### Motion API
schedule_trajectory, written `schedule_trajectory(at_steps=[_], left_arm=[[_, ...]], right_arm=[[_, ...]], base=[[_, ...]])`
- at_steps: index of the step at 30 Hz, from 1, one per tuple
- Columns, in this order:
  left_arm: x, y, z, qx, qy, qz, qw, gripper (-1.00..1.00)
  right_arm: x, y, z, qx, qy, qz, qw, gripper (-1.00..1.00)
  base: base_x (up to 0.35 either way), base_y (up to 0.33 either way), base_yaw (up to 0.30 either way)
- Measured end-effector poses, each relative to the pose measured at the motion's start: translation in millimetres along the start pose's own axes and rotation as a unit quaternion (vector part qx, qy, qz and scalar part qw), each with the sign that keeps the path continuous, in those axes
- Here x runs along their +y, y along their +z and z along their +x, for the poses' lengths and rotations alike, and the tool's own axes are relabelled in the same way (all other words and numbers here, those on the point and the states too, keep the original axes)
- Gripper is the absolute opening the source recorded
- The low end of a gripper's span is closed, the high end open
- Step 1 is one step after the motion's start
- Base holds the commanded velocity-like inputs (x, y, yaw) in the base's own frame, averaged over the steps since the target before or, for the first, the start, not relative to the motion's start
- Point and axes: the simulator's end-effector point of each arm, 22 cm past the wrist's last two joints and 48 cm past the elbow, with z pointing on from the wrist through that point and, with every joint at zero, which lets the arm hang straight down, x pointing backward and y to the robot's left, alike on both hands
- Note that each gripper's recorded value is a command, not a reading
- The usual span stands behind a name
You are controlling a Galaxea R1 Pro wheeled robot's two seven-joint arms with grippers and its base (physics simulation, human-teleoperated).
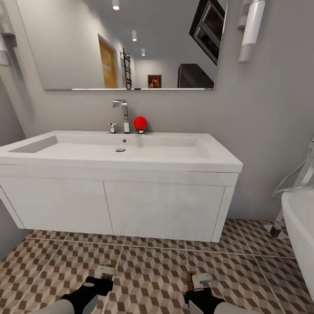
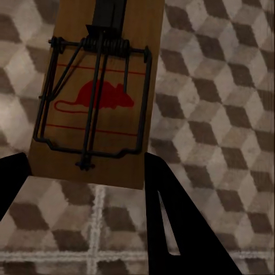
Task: Take the four mousetraps from the cabinet in the bathroom and place them on the bathroom floor. Make sure all four end up on the same floor surface, and ensure that at least two of them are either under or directly next to the same bathroom sink.
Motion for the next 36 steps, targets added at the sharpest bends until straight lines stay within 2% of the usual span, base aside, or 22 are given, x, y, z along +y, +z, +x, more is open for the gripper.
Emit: schedule_trajectory(at_steps=[5, 9, 12, 25, 36], left_arm=[[-1, -0.1, -5, -0.010, 0.001, 0.002, 0.9999, -1.00], [-2, -0.8, -18, -0.041, -0.004, 0.004, 0.9991, -1.00], [-3, -1.2, -22, -0.050, -0.006, 0.003, 0.9987, -1.00], [-30, -3.7, -24, -0.050, -0.011, 0.019, 0.9985, -1.00], [-33, -4.0, -24, -0.050, -0.011, 0.020, 0.9985, -1.00]], right_arm=[[-2, 0.0, -1, -0.002, 0.001, 0.004, 1.0000, -1.00], [-1, 0.0, -2, -0.003, 0.002, 0.002, 1.0000, -1.00], [-1, 0.0, -2, -0.004, 0.002, 0.001, 1.0000, -1.00], [-1, 0.0, -2, -0.004, 0.001, 0.001, 1.0000, -1.00], [-1, 0.0, -2, -0.004, 0.000, 0.001, 1.0000, -1.00]], base=[[0.000, 0.000, 0.000], [0.000, 0.000, 0.000], [0.000, 0.000, 0.000], [0.000, 0.000, 0.000], [0.000, 0.000, 0.000]])
